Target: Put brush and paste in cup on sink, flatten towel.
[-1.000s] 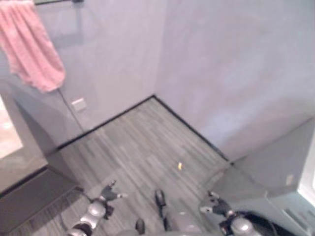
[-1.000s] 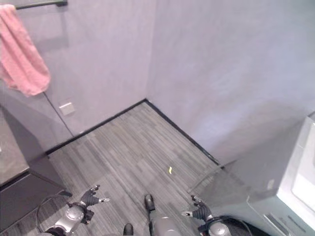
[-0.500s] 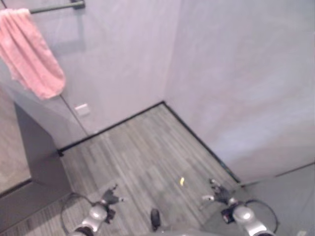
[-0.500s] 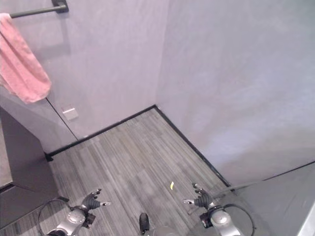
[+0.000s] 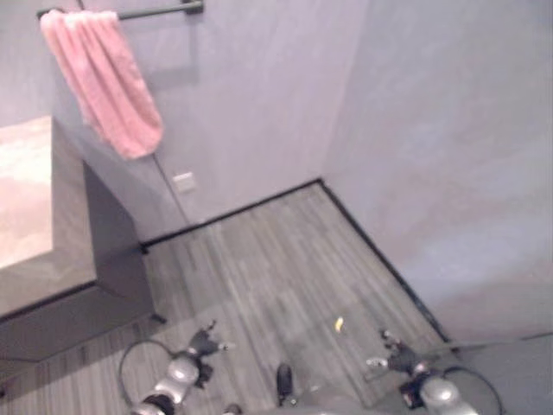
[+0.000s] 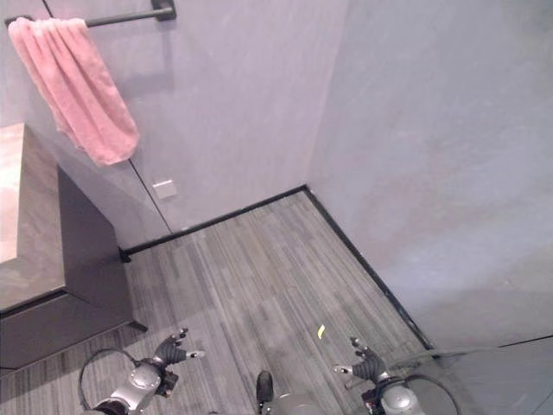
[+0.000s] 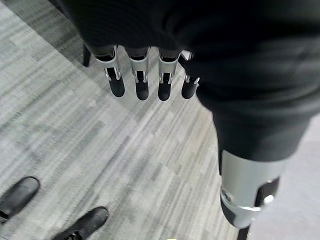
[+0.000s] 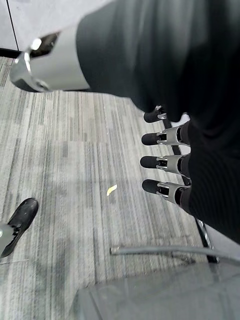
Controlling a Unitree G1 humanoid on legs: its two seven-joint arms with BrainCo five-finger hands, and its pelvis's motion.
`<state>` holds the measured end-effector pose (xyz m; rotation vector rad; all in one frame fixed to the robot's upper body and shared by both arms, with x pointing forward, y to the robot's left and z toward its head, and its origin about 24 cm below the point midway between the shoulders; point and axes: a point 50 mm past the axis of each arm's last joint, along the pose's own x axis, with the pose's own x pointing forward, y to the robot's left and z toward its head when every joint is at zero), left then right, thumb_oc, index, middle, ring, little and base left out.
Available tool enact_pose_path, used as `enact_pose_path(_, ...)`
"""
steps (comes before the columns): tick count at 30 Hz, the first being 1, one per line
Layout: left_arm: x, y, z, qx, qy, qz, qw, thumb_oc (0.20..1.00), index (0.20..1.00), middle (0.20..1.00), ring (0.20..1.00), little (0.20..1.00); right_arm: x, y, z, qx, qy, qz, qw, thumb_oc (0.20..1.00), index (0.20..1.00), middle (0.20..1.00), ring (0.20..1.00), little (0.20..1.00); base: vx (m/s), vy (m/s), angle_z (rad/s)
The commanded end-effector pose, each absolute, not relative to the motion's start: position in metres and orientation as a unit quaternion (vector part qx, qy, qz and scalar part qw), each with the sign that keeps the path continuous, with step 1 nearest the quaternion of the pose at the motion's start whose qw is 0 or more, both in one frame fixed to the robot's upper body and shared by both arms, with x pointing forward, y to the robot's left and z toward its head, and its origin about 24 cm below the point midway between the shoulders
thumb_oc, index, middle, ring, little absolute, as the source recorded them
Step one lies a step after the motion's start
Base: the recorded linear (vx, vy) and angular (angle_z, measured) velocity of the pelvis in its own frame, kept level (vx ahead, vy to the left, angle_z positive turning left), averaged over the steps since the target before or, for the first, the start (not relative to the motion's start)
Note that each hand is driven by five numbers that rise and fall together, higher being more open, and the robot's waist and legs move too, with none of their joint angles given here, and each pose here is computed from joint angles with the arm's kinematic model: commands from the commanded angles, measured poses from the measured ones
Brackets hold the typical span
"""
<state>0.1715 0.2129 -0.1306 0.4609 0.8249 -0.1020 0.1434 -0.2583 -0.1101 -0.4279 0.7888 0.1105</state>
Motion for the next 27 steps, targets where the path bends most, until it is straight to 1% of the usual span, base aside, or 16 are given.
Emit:
enact_pose_path(1, 0.18, 0.228, -0.123, 0.239, 0.382, -0.033, 0.892, 1.0, 1.0, 1.0, 1.0, 1.0, 0.155, -0.254, -0.106, -0.211, 0.357, 0.052, 0.908, 1.0, 1.0, 1.0, 1.0, 1.0, -0.09, 0.247, 0.05)
enact_pose_path(6, 0.181, 0.236, -0.121, 0.257, 0.384, -0.038, 0.886, 1.0, 1.0, 1.0, 1.0, 1.0, 0.155, -0.25, -0.105, -0.208, 0.353, 0.057, 0.911, 1.0, 1.0, 1.0, 1.0, 1.0, -0.08, 0.157, 0.15)
enact_pose_path(11, 0.179, 0.241, -0.121, 0.266, 0.386, -0.037, 0.883, 1.0, 1.0, 1.0, 1.0, 1.0, 0.143, -0.253, -0.111, -0.195, 0.372, 0.048, 0.906, 1.0, 1.0, 1.0, 1.0, 1.0, -0.03, 0.115, 0.32)
enact_pose_path(17, 0.181, 0.24, -0.119, 0.258, 0.376, -0.028, 0.889, 1.0, 1.0, 1.0, 1.0, 1.0, 0.148, -0.254, -0.103, -0.212, 0.351, 0.056, 0.91, 1.0, 1.0, 1.0, 1.0, 1.0, -0.06, 0.093, -0.11)
enact_pose_path(22, 0.188, 0.24, -0.114, 0.274, 0.361, -0.044, 0.89, 1.0, 1.0, 1.0, 1.0, 1.0, 0.16, -0.252, -0.09, -0.219, 0.312, 0.064, 0.922, 1.0, 1.0, 1.0, 1.0, 1.0, -0.1, 0.002, -0.13)
enact_pose_path(27, 0.19, 0.241, -0.113, 0.259, 0.362, -0.028, 0.895, 1.0, 1.0, 1.0, 1.0, 1.0, 0.157, -0.247, -0.094, -0.237, 0.319, 0.094, 0.913, 1.0, 1.0, 1.0, 1.0, 1.0, -0.04, -0.113, -0.12)
